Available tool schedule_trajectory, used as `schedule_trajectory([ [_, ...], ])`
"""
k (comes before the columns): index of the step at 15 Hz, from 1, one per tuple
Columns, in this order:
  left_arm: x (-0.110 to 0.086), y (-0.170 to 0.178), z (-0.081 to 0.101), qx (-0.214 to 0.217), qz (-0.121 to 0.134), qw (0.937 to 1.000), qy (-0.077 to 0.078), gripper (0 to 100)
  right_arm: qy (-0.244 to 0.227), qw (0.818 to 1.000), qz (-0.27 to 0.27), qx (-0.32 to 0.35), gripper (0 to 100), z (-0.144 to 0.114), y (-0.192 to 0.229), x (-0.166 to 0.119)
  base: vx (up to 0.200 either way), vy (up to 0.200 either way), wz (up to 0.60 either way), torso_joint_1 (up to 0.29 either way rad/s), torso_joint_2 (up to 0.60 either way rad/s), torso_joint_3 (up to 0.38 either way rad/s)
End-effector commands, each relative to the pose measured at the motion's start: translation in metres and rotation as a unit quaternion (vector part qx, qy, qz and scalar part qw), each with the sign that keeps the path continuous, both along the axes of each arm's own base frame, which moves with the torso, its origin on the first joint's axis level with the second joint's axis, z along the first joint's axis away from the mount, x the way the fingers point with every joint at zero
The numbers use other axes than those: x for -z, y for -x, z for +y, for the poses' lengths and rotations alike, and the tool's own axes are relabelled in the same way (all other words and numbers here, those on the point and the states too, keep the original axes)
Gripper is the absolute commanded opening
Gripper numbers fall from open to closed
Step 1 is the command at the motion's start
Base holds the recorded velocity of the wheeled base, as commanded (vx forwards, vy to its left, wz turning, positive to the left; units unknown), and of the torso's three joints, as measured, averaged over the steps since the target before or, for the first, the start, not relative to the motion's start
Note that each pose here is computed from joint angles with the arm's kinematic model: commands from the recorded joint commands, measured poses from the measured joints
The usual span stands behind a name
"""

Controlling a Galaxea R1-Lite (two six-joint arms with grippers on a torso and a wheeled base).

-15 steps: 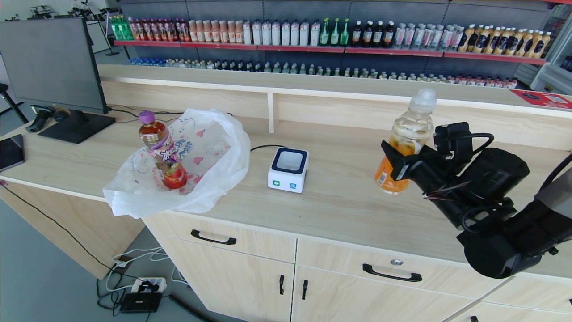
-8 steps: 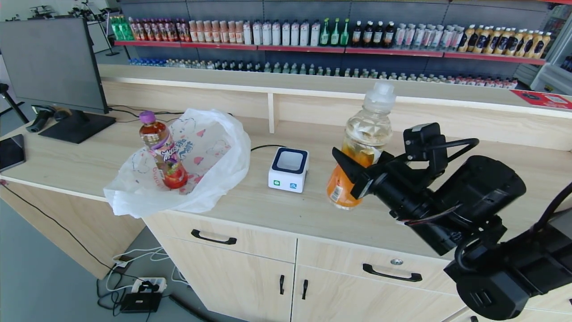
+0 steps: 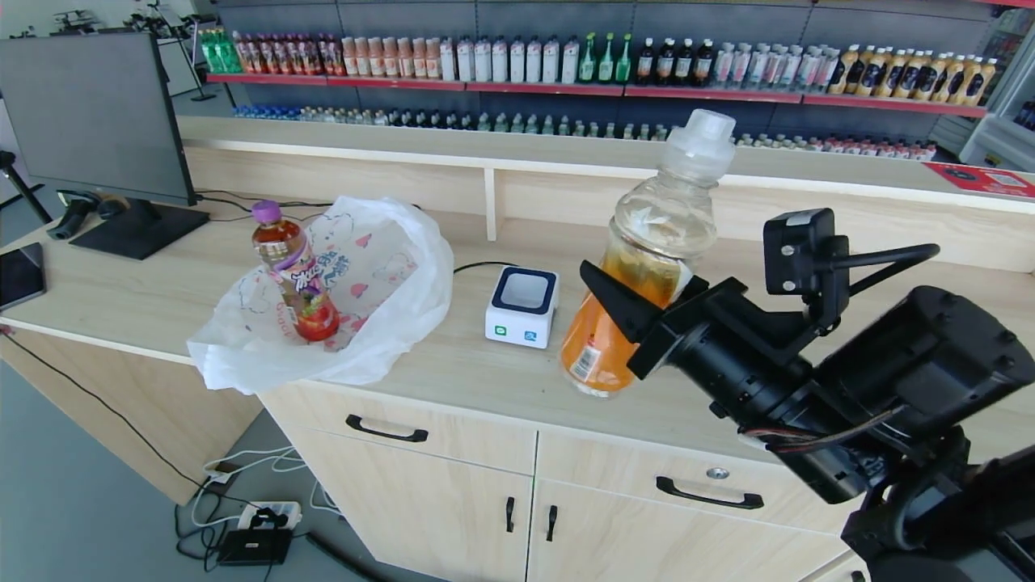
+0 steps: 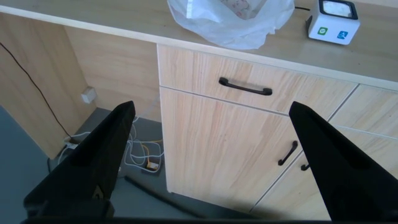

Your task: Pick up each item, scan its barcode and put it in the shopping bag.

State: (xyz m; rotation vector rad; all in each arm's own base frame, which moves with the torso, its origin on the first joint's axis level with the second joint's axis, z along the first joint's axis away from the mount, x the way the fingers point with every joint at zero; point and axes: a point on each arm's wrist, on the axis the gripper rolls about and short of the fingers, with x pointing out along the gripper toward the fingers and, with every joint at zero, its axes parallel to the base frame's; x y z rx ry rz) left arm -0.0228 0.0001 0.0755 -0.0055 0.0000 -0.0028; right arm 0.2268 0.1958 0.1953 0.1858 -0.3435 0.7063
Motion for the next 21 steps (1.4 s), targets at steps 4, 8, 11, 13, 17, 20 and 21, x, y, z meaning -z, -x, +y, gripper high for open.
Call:
schedule_trajectory([
  [4, 0.0, 0.0, 0.0, 0.0, 0.0, 1.0, 0.0, 100, -0.039, 0.995, 0.012, -0.096, 0, 0.027, 0.043, -0.012, 0.0, 0.0, 0.0, 0.0, 0.0, 0.0],
  [8, 0.0, 0.0, 0.0, 0.0, 0.0, 1.0, 0.0, 100, -0.102, 0.987, 0.054, -0.115, 0, 0.044, 0.056, -0.018, 0.0, 0.0, 0.0, 0.0, 0.0, 0.0],
  [11, 0.0, 0.0, 0.0, 0.0, 0.0, 1.0, 0.0, 100, -0.148, 0.979, 0.065, -0.127, 0, 0.051, 0.057, -0.03, 0.0, 0.0, 0.0, 0.0, 0.0, 0.0],
  [13, 0.0, 0.0, 0.0, 0.0, 0.0, 1.0, 0.0, 100, -0.163, 0.975, 0.067, -0.133, 0, 0.05, 0.057, -0.034, 0.0, 0.0, 0.0, 0.0, 0.0, 0.0],
  [17, 0.0, 0.0, 0.0, 0.0, 0.0, 1.0, 0.0, 100, -0.187, 0.968, 0.083, -0.148, 0, 0.032, 0.07, -0.04, 0.0, 0.0, 0.0, 0.0, 0.0, 0.0],
  [20, 0.0, 0.0, 0.0, 0.0, 0.0, 1.0, 0.0, 100, -0.196, 0.959, 0.09, -0.184, 0, 0.024, 0.095, -0.046, 0.0, 0.0, 0.0, 0.0, 0.0, 0.0],
  [21, 0.0, 0.0, 0.0, 0.0, 0.0, 1.0, 0.0, 100, -0.195, 0.957, 0.093, -0.194, 0, 0.023, 0.102, -0.046, 0.0, 0.0, 0.0, 0.0, 0.0, 0.0],
])
